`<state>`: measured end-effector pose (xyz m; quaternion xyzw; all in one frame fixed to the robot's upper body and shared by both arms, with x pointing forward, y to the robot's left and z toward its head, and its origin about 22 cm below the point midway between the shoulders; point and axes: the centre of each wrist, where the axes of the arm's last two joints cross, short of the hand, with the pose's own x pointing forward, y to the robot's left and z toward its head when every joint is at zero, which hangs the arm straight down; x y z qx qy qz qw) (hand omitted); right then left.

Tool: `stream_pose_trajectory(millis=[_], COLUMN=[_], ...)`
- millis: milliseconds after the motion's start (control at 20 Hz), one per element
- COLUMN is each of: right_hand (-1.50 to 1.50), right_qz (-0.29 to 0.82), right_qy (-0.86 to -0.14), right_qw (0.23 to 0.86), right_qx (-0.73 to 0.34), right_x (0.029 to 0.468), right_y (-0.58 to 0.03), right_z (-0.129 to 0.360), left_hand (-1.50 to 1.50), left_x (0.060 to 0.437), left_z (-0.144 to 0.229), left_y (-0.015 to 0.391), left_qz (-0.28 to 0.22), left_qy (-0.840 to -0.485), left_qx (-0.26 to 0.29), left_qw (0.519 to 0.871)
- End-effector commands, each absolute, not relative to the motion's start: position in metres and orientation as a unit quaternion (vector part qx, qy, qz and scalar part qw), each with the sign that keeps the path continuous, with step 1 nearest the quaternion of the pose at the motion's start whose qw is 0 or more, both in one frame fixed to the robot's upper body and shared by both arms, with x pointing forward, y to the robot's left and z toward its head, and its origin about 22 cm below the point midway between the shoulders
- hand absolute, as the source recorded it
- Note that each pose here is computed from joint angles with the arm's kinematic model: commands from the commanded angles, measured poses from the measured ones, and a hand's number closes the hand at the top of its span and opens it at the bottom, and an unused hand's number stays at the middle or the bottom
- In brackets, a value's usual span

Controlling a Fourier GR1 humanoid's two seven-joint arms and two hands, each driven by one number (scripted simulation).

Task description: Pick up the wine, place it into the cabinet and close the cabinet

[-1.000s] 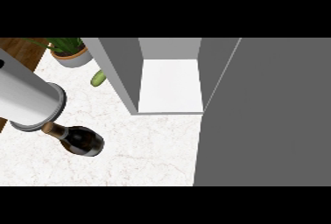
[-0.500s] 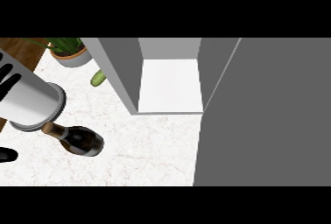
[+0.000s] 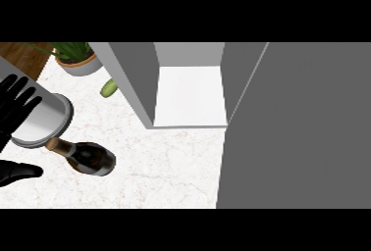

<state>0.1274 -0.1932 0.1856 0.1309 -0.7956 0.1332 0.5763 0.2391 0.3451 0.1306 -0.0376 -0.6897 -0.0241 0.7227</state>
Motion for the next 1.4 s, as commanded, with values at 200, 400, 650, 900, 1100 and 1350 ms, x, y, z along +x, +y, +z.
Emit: stream_pose_trajectory(millis=[200,400,650,900,1100,1350], right_hand=[-1.50,-1.50,-1.50,-1.50,-1.50,-1.50], right_qz=[0.127,0.132,0.128,0.133,0.131,0.131], right_qy=[-0.822,-0.821,-0.817,-0.822,-0.822,-0.819], right_qw=[0.536,0.537,0.540,0.532,0.534,0.537], right_qx=[0.147,0.145,0.156,0.154,0.148,0.154], right_x=[0.078,0.076,0.078,0.079,0.073,0.077], right_y=[-0.208,-0.206,-0.204,-0.207,-0.212,-0.208], right_z=[0.218,0.219,0.218,0.218,0.217,0.215], left_hand=[-1.50,-1.50,-1.50,-1.50,-1.50,-1.50], left_x=[0.241,0.255,0.257,0.266,0.267,0.268], left_z=[0.075,0.061,0.033,0.014,-0.001,-0.026], left_y=[0.342,0.344,0.354,0.359,0.379,0.356], left_qz=[-0.029,-0.033,-0.032,-0.035,-0.021,-0.032], left_qy=[-0.672,-0.667,-0.660,-0.648,-0.641,-0.641], left_qx=[-0.034,-0.027,-0.008,-0.006,-0.016,-0.040], left_qw=[0.739,0.744,0.750,0.761,0.767,0.766])
